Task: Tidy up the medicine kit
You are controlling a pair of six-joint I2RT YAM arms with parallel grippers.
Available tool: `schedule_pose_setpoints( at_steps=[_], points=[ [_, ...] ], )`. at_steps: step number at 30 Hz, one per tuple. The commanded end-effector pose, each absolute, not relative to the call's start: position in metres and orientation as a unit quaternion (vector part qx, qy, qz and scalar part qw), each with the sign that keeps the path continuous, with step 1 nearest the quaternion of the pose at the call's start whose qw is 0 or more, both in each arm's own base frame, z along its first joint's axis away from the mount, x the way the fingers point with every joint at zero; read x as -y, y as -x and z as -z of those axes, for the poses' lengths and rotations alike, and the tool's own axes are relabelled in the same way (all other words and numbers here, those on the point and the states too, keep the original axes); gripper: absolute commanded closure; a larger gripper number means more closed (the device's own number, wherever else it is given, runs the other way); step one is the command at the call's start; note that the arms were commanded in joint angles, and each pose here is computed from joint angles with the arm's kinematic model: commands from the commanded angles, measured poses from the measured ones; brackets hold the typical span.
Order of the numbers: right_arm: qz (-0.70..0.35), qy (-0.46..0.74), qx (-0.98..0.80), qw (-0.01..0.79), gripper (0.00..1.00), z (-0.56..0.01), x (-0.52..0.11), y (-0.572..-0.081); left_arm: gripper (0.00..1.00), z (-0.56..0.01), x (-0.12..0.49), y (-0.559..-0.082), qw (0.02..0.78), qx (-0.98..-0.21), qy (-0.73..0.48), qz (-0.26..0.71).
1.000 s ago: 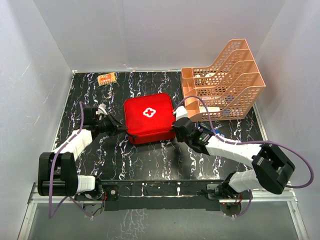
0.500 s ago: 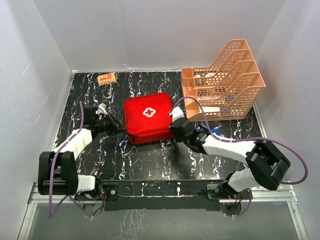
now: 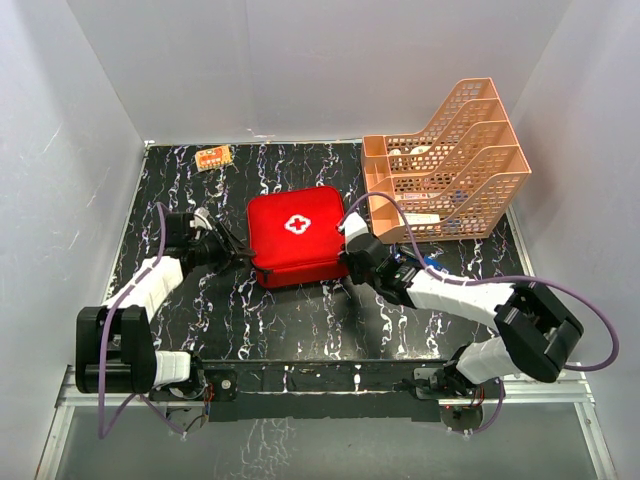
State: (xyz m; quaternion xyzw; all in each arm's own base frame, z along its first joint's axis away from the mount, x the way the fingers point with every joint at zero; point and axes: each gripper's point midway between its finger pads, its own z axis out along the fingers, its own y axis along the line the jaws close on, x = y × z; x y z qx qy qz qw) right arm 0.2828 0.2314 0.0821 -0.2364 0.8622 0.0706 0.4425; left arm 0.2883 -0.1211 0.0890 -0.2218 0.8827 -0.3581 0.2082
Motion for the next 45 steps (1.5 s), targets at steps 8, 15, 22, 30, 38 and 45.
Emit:
schedule_pose_setpoints(
  at_steps=[8,15,22,30,38,45],
  points=[
    [-0.19,0.261,-0.814,0.482,1.0,-0.127,-0.334,-0.266,0.21,-0.109,0.075,-0.269,0.28,-0.882,0.29,0.243],
    [-0.223,0.259,-0.798,0.496,1.0,-0.137,-0.388,-0.252,0.18,-0.121,0.097,-0.269,0.309,-0.83,0.317,0.34],
    [-0.19,0.231,-0.803,0.516,1.0,-0.129,-0.391,-0.249,0.27,-0.137,0.123,-0.296,0.318,-0.777,0.302,0.451],
    [-0.138,0.19,-0.806,0.543,1.0,-0.117,-0.362,-0.25,0.65,-0.106,0.094,-0.3,0.317,-0.772,0.405,0.374],
    [-0.118,0.179,-0.808,0.548,1.0,-0.11,-0.35,-0.25,0.85,-0.085,0.078,-0.3,0.299,-0.772,0.461,0.319],
    [-0.13,0.194,-0.806,0.545,1.0,-0.108,-0.354,-0.247,0.58,-0.095,0.087,-0.309,0.313,-0.761,0.441,0.359]
  ],
)
